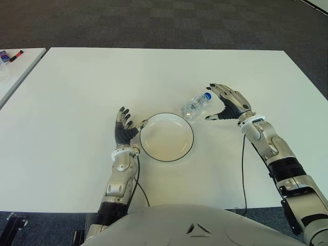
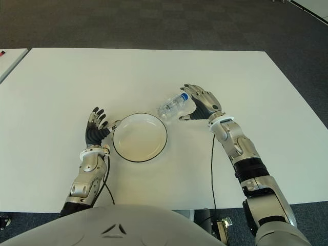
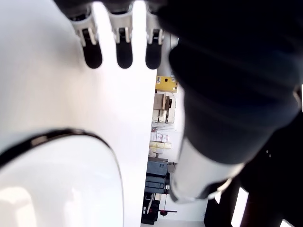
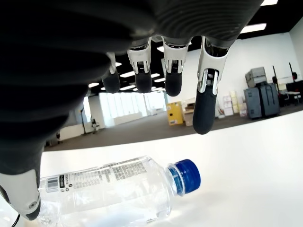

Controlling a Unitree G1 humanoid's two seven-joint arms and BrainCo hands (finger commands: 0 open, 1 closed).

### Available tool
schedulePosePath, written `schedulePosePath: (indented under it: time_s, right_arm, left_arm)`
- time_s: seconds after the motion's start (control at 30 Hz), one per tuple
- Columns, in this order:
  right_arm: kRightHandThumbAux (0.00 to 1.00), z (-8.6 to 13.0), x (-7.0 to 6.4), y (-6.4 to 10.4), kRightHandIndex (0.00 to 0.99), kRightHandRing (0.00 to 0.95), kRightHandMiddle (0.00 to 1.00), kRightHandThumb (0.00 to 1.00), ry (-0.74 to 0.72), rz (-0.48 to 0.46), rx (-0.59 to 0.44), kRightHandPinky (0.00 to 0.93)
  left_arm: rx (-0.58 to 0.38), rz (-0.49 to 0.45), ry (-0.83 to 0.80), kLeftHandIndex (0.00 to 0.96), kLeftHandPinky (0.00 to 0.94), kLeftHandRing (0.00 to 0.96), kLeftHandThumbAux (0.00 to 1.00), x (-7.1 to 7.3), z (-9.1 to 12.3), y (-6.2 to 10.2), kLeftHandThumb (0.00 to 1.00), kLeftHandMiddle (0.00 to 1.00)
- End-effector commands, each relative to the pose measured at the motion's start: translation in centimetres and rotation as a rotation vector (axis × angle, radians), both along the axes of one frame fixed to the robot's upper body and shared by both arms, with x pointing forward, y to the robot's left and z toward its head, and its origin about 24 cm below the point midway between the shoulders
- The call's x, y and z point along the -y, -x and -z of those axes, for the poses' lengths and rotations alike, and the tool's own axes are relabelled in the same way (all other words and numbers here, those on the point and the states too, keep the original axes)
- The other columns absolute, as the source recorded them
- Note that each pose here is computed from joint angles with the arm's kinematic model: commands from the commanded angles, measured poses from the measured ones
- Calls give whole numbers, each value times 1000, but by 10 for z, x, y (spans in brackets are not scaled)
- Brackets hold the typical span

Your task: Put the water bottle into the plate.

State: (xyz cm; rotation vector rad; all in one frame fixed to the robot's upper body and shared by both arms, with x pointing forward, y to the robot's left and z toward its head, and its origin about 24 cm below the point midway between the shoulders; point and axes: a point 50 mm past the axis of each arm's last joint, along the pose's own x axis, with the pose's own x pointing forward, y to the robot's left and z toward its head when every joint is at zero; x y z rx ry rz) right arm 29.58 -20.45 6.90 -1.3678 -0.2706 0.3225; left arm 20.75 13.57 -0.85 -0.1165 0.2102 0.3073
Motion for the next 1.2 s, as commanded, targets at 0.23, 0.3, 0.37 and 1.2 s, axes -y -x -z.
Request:
schedulePosePath:
  time_s: [0.23, 0.3, 0.37, 1.2]
  right_arm:
    - [579, 1, -4, -6, 0, 61, 0, 650, 7, -28, -18, 467]
    - [573, 1, -5, -8, 0, 64, 0, 664, 12, -33, -22, 475]
    - [569, 1, -6, -10, 0, 65, 0, 673, 19, -38, -22, 476]
    - [568, -1, -22, -26, 0, 63, 0, 712, 158, -101, -1, 484]
  left_arm:
    - [2, -26, 63, 56, 147, 114, 961, 16, -1, -3, 0, 121]
    - [1, -27, 57, 55, 146, 111, 958, 15, -1, -4, 0, 121]
    - [0, -29, 58, 54, 145, 110, 956, 15, -1, -4, 0, 120]
    - [13, -50, 73, 71, 158, 127, 959, 16, -5, -4, 0, 140]
